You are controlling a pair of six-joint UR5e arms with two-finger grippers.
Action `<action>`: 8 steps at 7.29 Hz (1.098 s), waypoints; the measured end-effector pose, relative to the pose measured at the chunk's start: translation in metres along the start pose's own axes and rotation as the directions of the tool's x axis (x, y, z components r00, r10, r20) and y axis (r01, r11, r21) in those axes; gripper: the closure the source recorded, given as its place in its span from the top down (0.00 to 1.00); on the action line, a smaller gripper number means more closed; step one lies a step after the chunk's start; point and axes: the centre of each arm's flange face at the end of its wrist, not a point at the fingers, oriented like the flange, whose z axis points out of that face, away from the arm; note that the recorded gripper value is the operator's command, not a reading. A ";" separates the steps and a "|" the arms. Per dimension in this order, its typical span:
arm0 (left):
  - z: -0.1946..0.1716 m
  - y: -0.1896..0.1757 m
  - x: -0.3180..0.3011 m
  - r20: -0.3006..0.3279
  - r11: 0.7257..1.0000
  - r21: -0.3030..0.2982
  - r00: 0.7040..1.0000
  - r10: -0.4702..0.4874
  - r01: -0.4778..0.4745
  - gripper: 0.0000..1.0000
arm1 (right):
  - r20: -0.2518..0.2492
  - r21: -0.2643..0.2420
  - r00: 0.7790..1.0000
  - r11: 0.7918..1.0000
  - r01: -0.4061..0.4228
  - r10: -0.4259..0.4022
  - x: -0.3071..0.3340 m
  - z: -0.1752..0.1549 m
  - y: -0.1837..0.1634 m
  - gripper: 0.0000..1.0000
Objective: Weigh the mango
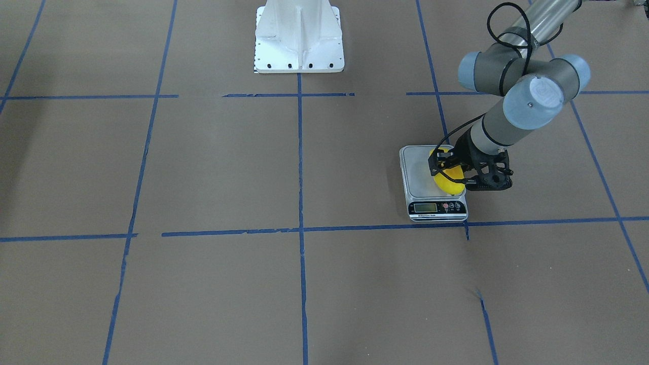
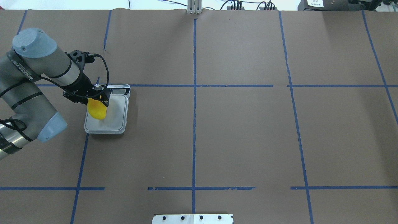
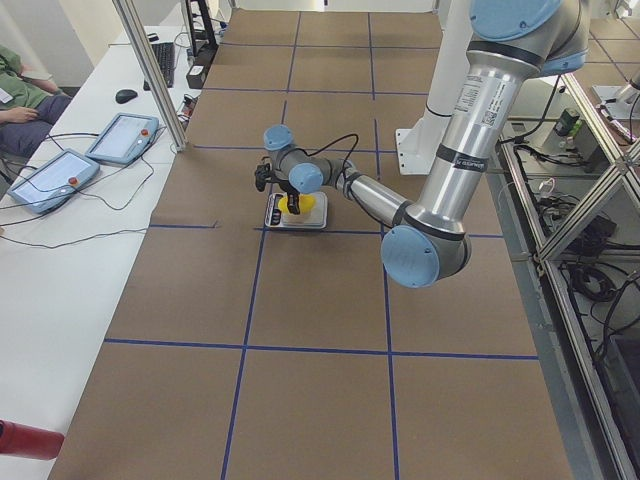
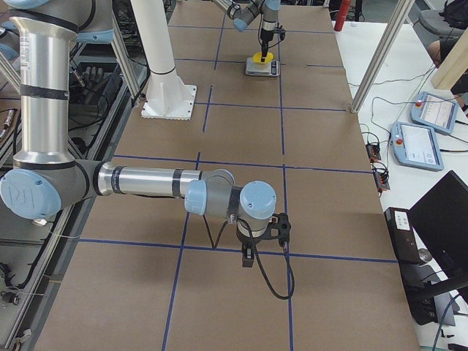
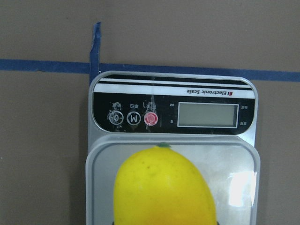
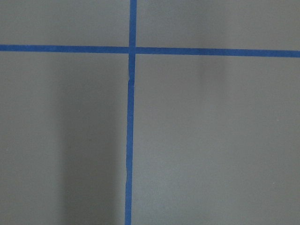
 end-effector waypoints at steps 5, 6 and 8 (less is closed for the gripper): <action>-0.077 -0.008 -0.011 -0.017 0.995 0.097 0.999 0.028 -0.026 1.00 | 0.000 0.000 1.000 1.000 0.000 0.000 0.000 0.000 0.000 1.00; -0.105 -0.012 -0.032 0.013 0.991 0.116 0.998 0.059 -0.060 1.00 | 0.000 0.000 1.000 1.000 0.000 0.000 0.000 0.000 0.000 1.00; -0.152 -0.019 -0.129 0.089 0.981 0.152 0.990 0.111 -0.124 1.00 | 0.000 0.000 1.000 1.000 0.000 0.000 0.000 0.000 0.000 1.00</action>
